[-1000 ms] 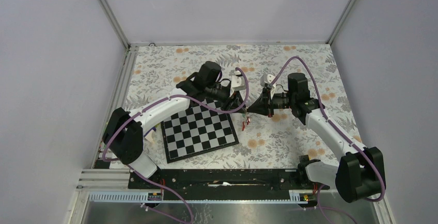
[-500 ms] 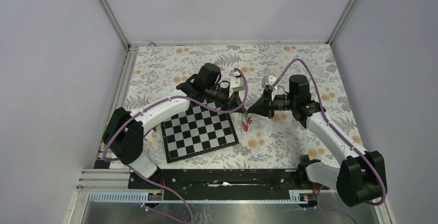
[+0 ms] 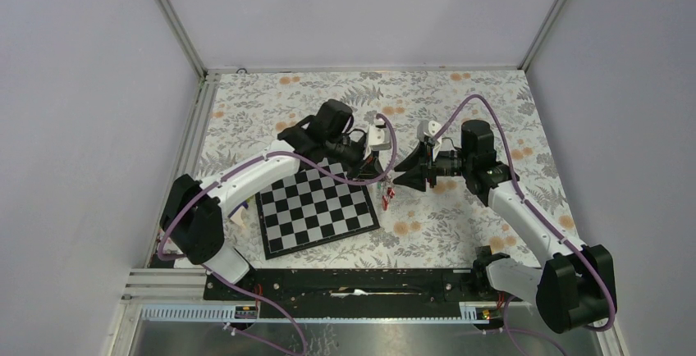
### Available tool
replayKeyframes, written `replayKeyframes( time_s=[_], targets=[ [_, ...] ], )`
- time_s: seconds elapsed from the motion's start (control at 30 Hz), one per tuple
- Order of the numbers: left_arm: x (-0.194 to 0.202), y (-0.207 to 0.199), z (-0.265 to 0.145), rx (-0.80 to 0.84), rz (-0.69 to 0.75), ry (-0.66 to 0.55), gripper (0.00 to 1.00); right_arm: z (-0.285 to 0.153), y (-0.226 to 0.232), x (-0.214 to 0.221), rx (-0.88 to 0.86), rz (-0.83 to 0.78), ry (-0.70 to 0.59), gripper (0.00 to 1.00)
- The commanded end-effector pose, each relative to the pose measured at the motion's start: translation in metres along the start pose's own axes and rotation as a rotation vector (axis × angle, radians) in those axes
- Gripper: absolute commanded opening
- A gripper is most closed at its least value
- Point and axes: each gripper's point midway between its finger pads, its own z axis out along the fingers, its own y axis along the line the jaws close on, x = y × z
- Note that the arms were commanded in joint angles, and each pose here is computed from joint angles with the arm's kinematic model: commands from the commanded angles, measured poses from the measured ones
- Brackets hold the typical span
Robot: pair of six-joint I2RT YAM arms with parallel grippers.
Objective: Put the keys on the keyring
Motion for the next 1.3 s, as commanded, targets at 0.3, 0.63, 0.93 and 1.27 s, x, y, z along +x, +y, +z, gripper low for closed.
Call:
replayKeyframes(
  time_s=[0.3,0.63,0.93,1.27],
  targets=[
    [-0.027,0.008,-0.013,-0.186,0.189,0.187,0.0,0.005,0.002,-0.031,-0.078,-0.062,-0.022,0.51],
    [-0.039,0.005,-0.008,-0.204,0.132,0.157,0.0,0.006,0.012,-0.026,-0.115,-0.052,-0.067,0.39],
    [-0.039,0.002,-0.006,-0.195,0.124,0.155,0.0,0.007,0.012,-0.026,-0.118,-0.039,-0.071,0.28],
    [-0.041,0.0,-0.005,-0.192,0.129,0.139,0.0,0.01,0.01,-0.019,-0.116,-0.019,-0.066,0.17]
  ],
)
